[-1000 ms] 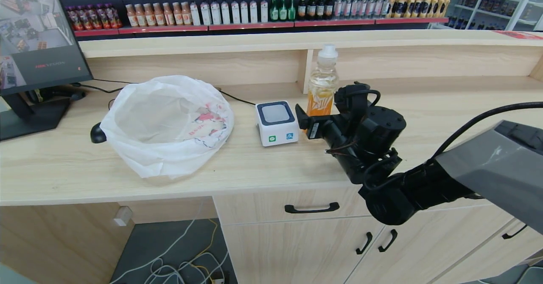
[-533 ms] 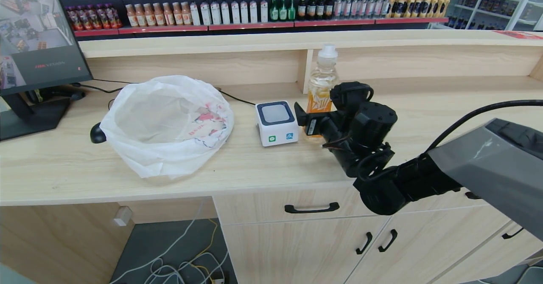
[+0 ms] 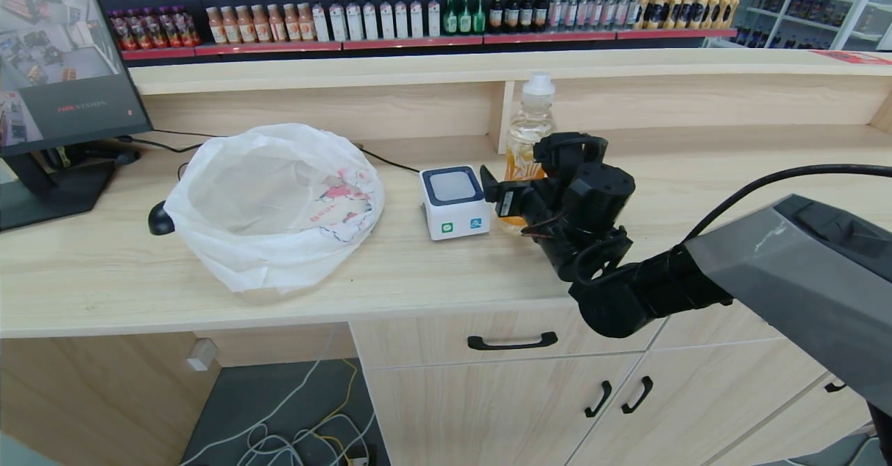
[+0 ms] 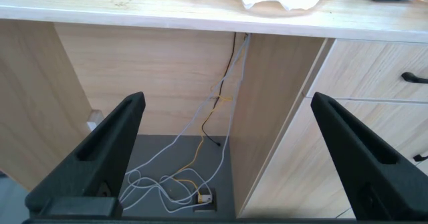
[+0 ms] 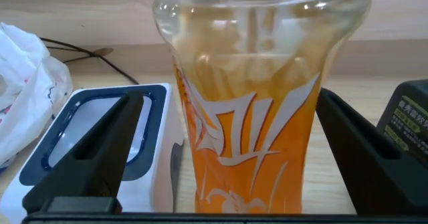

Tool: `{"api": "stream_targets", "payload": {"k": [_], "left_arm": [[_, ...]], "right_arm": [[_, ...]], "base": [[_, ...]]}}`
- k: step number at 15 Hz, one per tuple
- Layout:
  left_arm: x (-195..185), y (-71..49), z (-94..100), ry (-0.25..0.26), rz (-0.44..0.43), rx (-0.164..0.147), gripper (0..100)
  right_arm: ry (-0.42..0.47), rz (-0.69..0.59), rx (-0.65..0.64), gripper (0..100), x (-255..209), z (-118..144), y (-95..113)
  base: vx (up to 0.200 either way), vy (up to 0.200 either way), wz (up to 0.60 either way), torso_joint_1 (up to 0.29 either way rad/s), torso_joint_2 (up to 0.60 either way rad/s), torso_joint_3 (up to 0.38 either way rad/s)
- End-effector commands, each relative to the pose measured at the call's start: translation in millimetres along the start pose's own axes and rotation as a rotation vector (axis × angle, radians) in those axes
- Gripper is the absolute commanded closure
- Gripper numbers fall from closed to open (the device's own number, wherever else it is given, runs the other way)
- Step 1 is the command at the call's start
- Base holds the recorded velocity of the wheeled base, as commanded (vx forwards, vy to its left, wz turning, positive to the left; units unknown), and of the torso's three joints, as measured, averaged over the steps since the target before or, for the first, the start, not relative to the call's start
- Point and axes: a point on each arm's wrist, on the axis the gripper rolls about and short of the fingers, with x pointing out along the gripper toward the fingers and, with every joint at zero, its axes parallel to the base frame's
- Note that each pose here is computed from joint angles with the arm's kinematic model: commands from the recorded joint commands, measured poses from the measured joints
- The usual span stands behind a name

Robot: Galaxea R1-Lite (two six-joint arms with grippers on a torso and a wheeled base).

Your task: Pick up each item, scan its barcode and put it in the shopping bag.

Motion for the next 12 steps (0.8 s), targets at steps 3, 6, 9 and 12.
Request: {"api": "stream_targets", "payload": {"k": [3, 6, 9, 12], "left_arm": [[0.0, 0.0, 0.0, 0.0, 0.001, 0.0, 0], [0.0, 0.0, 0.0, 0.0, 0.001, 0.0, 0], [0.0, 0.0, 0.0, 0.0, 0.001, 0.0, 0], [0.0, 0.0, 0.0, 0.0, 0.001, 0.0, 0]], "right_arm": [[0.016, 0.013, -0.009, 0, 4.0, -7.7, -7.4], [0.021, 0.005, -0.021, 0, 6.0, -10.9, -13.8], [-0.012, 0.005, -0.033, 0, 15.0, -10.3, -14.1], [-0.049, 0.007, -0.034, 0, 24.1, -5.9, -12.4]], "base": [[0.0, 0.0, 0.0, 0.0, 0.0, 0.0], [0.0, 0.0, 0.0, 0.0, 0.0, 0.0], [0.0, 0.0, 0.0, 0.0, 0.0, 0.0], [0.0, 0.0, 0.0, 0.0, 0.0, 0.0]]}}
